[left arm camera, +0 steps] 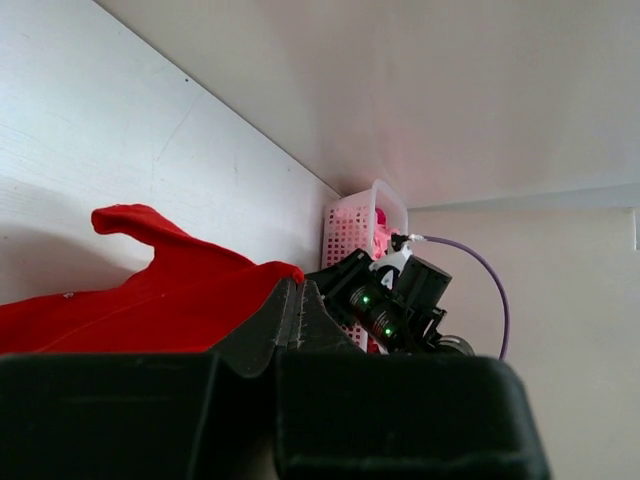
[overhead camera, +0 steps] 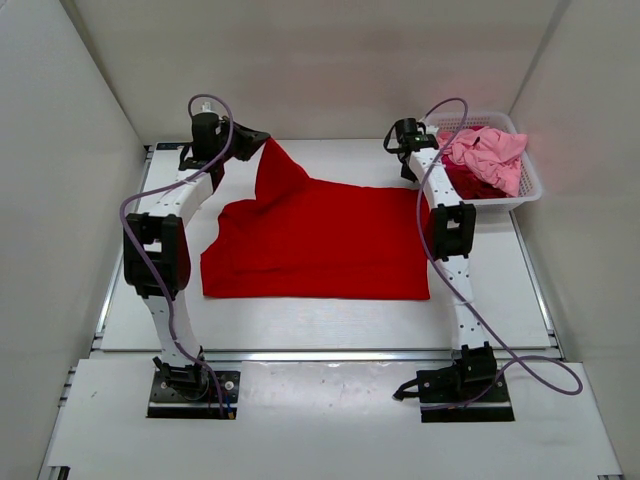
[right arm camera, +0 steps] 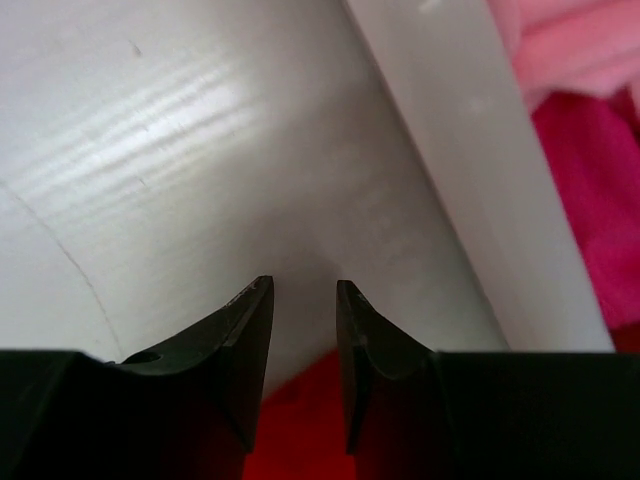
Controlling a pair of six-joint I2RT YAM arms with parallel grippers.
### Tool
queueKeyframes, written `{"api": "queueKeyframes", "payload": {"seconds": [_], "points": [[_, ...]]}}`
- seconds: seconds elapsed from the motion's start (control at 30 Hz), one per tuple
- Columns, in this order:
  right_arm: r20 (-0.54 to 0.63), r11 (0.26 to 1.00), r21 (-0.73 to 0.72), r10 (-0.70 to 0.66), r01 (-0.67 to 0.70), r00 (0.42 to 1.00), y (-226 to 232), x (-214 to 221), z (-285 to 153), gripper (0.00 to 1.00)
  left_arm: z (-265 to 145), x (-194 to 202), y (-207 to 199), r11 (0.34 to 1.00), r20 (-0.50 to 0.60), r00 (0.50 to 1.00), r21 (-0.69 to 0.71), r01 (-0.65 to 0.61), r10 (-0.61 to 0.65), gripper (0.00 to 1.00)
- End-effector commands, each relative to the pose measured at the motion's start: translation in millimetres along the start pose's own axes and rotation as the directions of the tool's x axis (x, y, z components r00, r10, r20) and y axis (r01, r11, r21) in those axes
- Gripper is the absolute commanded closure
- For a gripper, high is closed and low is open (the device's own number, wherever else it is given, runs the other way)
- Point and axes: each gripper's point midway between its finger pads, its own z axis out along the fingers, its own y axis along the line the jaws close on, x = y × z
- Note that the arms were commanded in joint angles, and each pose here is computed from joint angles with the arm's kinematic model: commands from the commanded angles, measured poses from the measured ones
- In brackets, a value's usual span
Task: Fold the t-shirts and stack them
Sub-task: Pick up the 1/3-folded T-shirt from the center of the board.
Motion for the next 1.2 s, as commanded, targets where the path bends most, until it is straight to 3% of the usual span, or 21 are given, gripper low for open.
{"api": "queueKeyframes", "payload": {"seconds": [0.0,0.2,0.33,0.63,1.17], "points": [[-0.001,0.997,0.073,0.016,-0.016,1.0,-24,-10,-23,0.71,-10,-10,-21,0.998,0.012,0.999,0.05,-0.03,0.03,1.0],[0.084,0.998,0.039,0.045,-0.049,0.995,-39,-54,-71,0.71,-8,-4,-26,0.998,0.001,1.0,0.059,-0.03,0.03,1.0],[0.078,0.999,0.02,0.035,-0.037,0.996,-41,-57,-85,0.71,-5,2,-22,0.998,-0.013,1.0,0.056,-0.02,0.021,1.0],[-0.097,0.999,0.046,-0.016,0.02,0.995,-40,-3,-57,0.73,-7,8,-19,0.999,-0.015,0.999,0.044,-0.031,0.031,1.0],[-0.156,0.999,0.013,-0.045,0.048,0.987,-24,24,-27,0.73,-1,4,-11,0.999,-0.014,1.0,0.043,-0.026,0.027,1.0]]}}
